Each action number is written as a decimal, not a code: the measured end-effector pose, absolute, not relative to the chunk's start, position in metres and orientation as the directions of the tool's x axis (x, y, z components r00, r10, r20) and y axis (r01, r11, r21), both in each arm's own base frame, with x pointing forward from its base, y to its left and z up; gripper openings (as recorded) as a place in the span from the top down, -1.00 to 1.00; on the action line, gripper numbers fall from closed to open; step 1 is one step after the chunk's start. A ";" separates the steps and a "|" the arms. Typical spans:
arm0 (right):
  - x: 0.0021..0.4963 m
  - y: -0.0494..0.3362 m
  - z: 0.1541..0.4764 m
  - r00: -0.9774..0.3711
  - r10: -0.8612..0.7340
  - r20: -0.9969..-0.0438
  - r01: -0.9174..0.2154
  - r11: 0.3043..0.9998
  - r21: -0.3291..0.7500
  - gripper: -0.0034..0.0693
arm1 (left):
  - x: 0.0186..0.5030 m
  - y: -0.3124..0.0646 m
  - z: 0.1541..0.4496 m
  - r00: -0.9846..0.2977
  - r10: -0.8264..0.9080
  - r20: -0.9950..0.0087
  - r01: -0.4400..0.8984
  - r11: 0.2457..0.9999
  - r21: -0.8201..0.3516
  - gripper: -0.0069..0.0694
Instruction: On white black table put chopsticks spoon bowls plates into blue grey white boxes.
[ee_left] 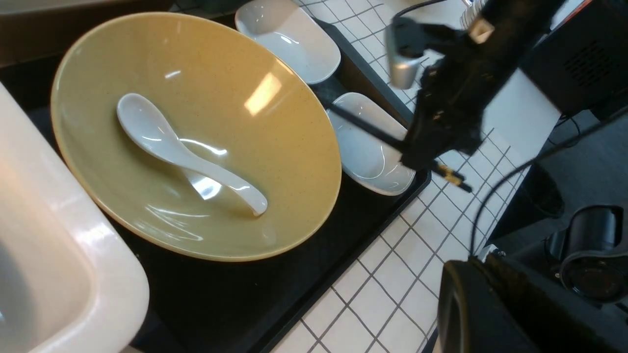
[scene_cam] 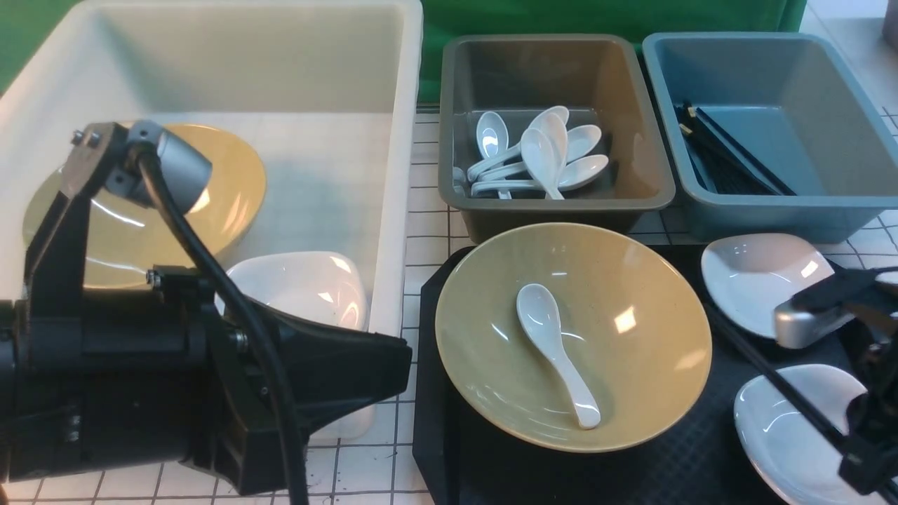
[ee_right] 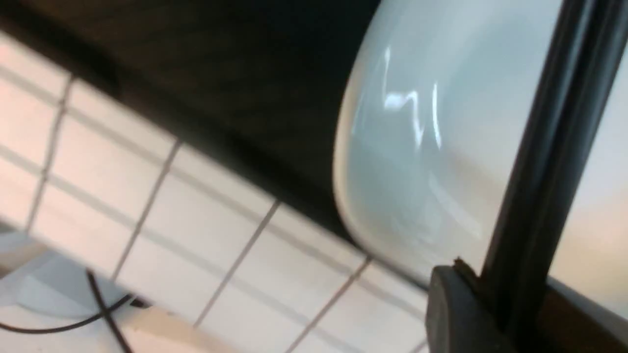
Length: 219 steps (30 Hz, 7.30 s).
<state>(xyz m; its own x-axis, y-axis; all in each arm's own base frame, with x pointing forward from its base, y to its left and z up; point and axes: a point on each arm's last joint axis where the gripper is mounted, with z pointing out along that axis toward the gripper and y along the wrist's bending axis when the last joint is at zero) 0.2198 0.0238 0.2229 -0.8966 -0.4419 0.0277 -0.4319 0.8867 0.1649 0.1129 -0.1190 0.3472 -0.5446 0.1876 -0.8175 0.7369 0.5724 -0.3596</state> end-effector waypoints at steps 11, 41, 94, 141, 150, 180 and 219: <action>0.219 0.024 0.308 -0.913 -0.271 -0.304 -0.304 0.950 0.066 0.53 | 0.127 -0.119 0.367 -0.363 0.021 -0.932 0.751 0.598 -0.279 0.82; 0.531 -0.012 0.230 -0.847 0.045 -0.529 -0.068 0.979 0.192 -0.11 | 0.136 -0.115 0.389 -0.174 -0.125 -0.977 0.734 0.645 -0.214 0.82; 0.233 0.087 0.158 -0.923 -0.378 -0.066 -0.369 0.922 -0.114 -0.16 | 0.119 -0.120 0.350 -0.424 0.179 -0.888 0.778 0.575 -0.255 0.82; 0.294 0.390 0.293 0.102 -0.883 -0.459 -0.963 0.028 -0.268 0.76 | 0.031 -0.007 0.378 -0.487 -0.094 -0.868 0.279 0.925 -0.257 0.82; 0.289 0.395 0.289 0.054 -0.886 -0.460 -0.975 0.053 -0.217 0.60 | 0.031 -0.007 0.380 -0.477 -0.092 -0.874 0.286 0.924 -0.254 0.82; 0.233 0.164 0.369 -0.592 -0.741 -0.317 -0.724 0.661 -0.196 0.33 | 0.064 -0.072 0.386 -0.466 0.111 -0.878 0.668 0.695 -0.267 0.82; 0.339 0.062 0.166 -0.719 -0.671 -0.181 -0.631 0.740 -0.233 0.34 | 0.066 -0.073 0.389 -0.430 0.098 -0.898 0.680 0.690 -0.250 0.82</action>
